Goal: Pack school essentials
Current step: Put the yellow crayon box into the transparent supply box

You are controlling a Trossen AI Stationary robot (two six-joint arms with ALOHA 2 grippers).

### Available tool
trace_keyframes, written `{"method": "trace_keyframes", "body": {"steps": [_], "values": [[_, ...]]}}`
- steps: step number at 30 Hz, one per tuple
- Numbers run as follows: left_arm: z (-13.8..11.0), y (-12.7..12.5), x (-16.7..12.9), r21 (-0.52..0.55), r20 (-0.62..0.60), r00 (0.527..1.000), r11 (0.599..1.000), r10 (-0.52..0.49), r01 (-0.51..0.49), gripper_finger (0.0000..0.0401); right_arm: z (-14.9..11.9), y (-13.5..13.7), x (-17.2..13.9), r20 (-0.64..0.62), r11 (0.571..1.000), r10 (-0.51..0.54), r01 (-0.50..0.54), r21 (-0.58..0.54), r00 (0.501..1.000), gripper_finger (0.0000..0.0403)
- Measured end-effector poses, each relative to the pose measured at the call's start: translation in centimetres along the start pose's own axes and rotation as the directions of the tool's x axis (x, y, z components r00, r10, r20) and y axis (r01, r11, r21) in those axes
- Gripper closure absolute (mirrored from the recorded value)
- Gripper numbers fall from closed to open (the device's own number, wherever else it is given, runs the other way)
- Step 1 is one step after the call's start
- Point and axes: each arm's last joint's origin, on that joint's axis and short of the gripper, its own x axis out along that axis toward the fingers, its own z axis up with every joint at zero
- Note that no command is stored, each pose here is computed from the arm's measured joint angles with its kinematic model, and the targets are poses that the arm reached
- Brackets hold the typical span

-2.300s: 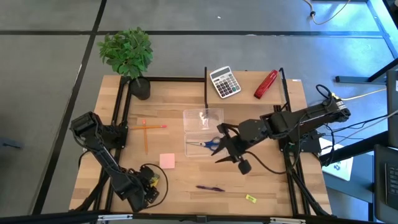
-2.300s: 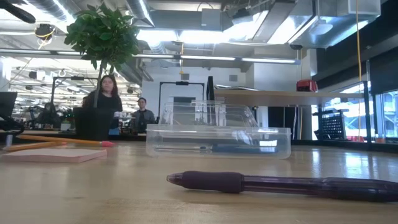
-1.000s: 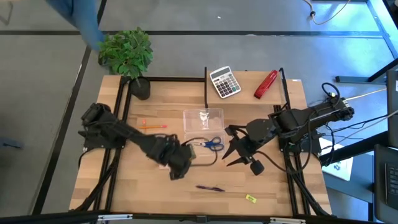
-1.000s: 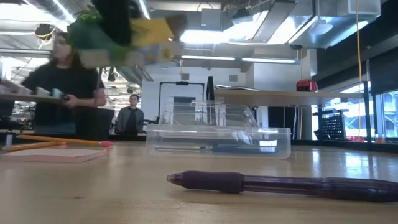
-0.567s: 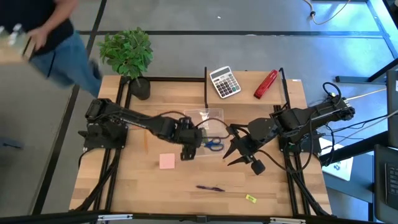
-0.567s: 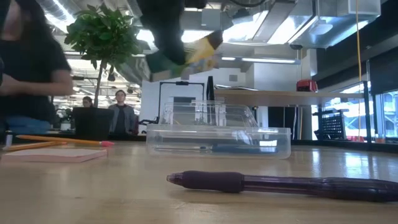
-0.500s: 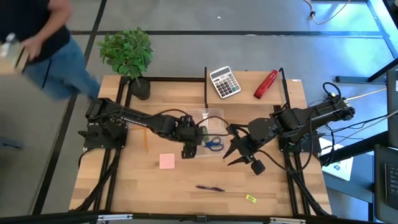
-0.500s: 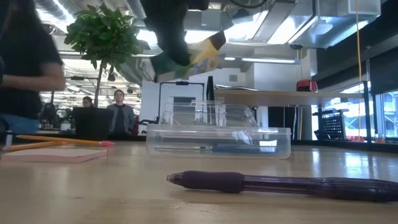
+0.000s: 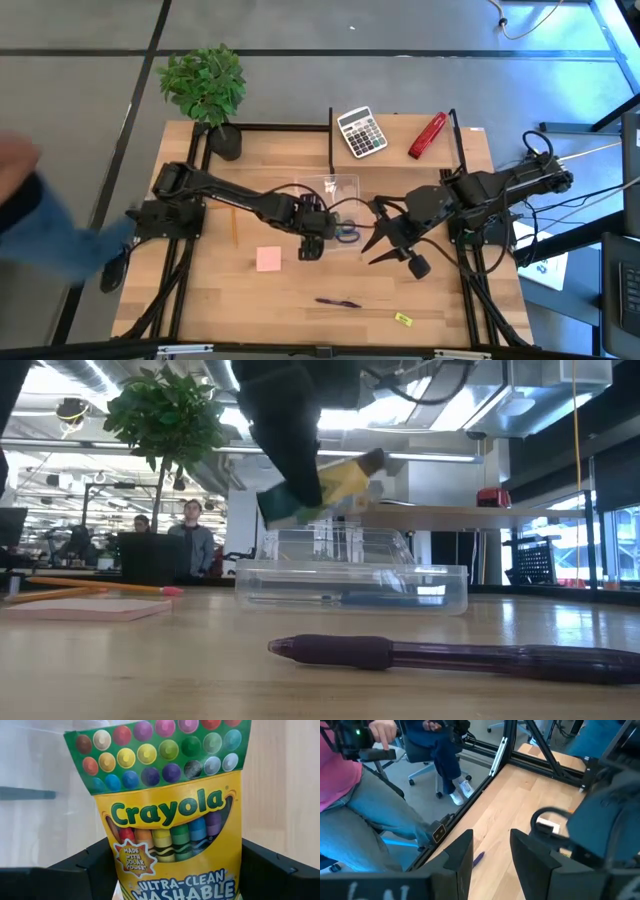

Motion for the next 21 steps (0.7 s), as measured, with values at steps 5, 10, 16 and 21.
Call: {"method": "trace_keyframes", "body": {"steps": [5, 10, 16, 21], "values": [[0.0, -0.4, 1.5, 0.021, -0.013, 1.000, 1.000, 0.002, -0.002, 0.0092, 0.0, -0.1, 0.0, -0.004, 0.999, -0.038, 0.038, 0.000, 0.999, 0.0270], [-0.3, -0.8, 3.1, 0.033, -0.062, 0.998, 0.999, -0.010, 0.012, 0.0092, -0.4, -0.4, -0.1, -0.045, 0.991, -0.135, 0.135, 0.007, 0.990, 0.0270], [-0.6, -1.1, 4.3, 0.044, -0.094, 0.995, 0.999, -0.013, 0.017, 0.0092, -0.8, -0.4, -0.1, -0.091, 0.986, -0.160, 0.163, 0.030, 0.983, 0.0270], [-0.7, -1.1, 4.8, 0.049, -0.108, 0.994, 0.999, -0.012, 0.017, 0.0092, -0.8, -0.4, -0.1, -0.094, 0.986, -0.159, 0.163, 0.031, 0.983, 0.0270]]}}
